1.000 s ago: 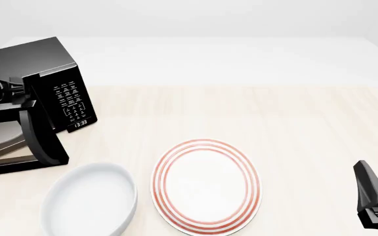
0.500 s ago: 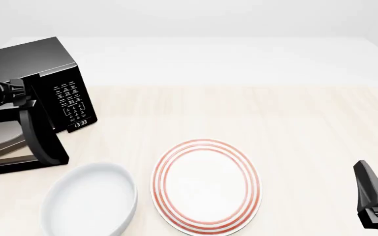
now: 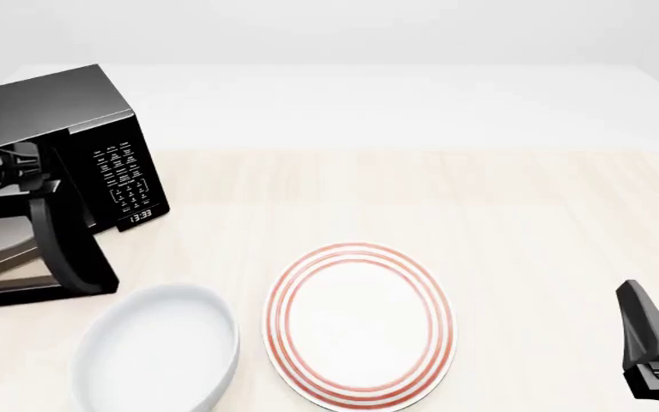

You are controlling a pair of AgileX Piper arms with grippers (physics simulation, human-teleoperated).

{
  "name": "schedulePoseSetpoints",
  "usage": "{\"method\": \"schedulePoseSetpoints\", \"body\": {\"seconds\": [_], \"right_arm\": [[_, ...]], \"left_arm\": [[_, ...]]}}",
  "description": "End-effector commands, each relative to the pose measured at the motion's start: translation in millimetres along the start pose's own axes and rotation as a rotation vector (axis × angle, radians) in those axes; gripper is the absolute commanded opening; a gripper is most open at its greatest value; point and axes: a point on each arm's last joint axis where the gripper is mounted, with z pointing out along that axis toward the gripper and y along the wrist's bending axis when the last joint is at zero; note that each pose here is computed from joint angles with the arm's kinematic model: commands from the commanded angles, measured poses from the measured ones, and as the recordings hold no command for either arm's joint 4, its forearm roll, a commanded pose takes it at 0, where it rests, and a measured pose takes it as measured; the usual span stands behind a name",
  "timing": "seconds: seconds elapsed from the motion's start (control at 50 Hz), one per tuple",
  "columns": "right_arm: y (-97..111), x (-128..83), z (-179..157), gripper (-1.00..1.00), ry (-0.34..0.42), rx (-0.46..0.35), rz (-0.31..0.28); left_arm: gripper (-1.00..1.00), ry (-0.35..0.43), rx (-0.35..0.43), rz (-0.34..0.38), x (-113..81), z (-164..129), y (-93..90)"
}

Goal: Open the microwave.

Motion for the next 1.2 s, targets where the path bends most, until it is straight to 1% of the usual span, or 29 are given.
{"method": "schedulePoseSetpoints", "body": {"seconds": [0.02, 0.32, 0.5, 0.76, 1.0, 1.2], "right_arm": [[0.0, 0.0, 0.0, 1.0, 0.0, 0.0, 0.0], [0.0, 0.0, 0.0, 1.0, 0.0, 0.0, 0.0], [0.0, 0.0, 0.0, 1.0, 0.0, 0.0, 0.0], [0.0, 0.0, 0.0, 1.0, 0.0, 0.0, 0.0], [0.0, 0.0, 0.0, 1.0, 0.0, 0.0, 0.0], [0.0, 0.0, 0.0, 1.0, 0.0, 0.0, 0.0]], "left_arm": [[1.0, 0.061, -0.018, -0.005, 20.5, 3.2, 5.6], [1.0, 0.059, -0.023, -0.003, 27.9, -4.0, 6.8], [1.0, 0.059, -0.016, -0.002, 31.2, -4.6, 3.9], [1.0, 0.047, -0.016, -0.015, 36.1, -13.6, 3.0], [1.0, 0.052, -0.017, -0.019, 43.3, -14.7, 2.9], [1.0, 0.048, -0.019, -0.026, 47.4, -24.0, 3.1]]}}
